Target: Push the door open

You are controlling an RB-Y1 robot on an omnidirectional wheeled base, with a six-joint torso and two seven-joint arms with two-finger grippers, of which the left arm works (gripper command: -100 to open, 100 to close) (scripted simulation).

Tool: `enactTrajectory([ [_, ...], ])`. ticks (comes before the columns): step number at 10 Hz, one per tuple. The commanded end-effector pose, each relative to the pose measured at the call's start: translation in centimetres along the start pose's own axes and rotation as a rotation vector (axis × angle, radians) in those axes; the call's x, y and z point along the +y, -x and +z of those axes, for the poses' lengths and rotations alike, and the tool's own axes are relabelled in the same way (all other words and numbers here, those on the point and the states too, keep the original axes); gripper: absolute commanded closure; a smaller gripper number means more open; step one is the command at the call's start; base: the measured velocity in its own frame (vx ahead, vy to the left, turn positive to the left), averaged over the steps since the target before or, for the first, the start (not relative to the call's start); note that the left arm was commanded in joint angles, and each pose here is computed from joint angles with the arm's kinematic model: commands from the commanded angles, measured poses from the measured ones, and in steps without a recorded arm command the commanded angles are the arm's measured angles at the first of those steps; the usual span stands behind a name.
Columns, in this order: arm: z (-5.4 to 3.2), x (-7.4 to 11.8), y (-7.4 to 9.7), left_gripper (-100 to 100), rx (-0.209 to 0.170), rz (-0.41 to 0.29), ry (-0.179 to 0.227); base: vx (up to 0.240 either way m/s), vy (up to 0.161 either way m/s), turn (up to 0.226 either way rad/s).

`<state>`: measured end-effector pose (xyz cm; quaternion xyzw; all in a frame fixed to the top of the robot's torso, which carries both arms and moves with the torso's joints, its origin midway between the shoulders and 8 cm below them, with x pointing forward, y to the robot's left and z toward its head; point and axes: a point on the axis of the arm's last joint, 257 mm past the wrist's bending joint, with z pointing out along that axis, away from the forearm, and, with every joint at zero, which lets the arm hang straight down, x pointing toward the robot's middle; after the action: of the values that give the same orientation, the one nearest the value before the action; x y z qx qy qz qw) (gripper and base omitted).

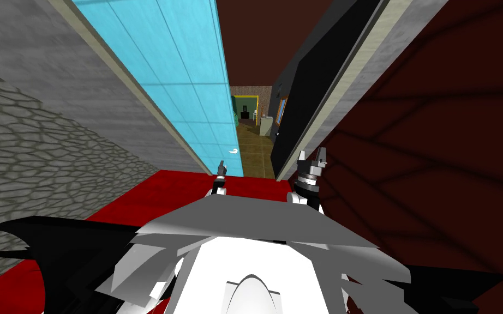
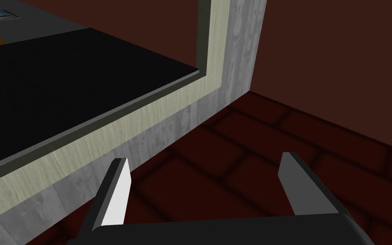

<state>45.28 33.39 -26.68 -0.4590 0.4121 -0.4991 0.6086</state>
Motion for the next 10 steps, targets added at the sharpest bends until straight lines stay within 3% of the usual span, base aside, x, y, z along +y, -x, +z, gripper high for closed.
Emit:
enactTrajectory([
  [1,0.2,1.1,0.2,-100,-0.008,-0.002,0.017,0.077,0.096,-0.152],
  [10,-0.45,6.0,1.4,-100,-0.038,-0.008,0.108,0.045,0.054,-0.093],
])
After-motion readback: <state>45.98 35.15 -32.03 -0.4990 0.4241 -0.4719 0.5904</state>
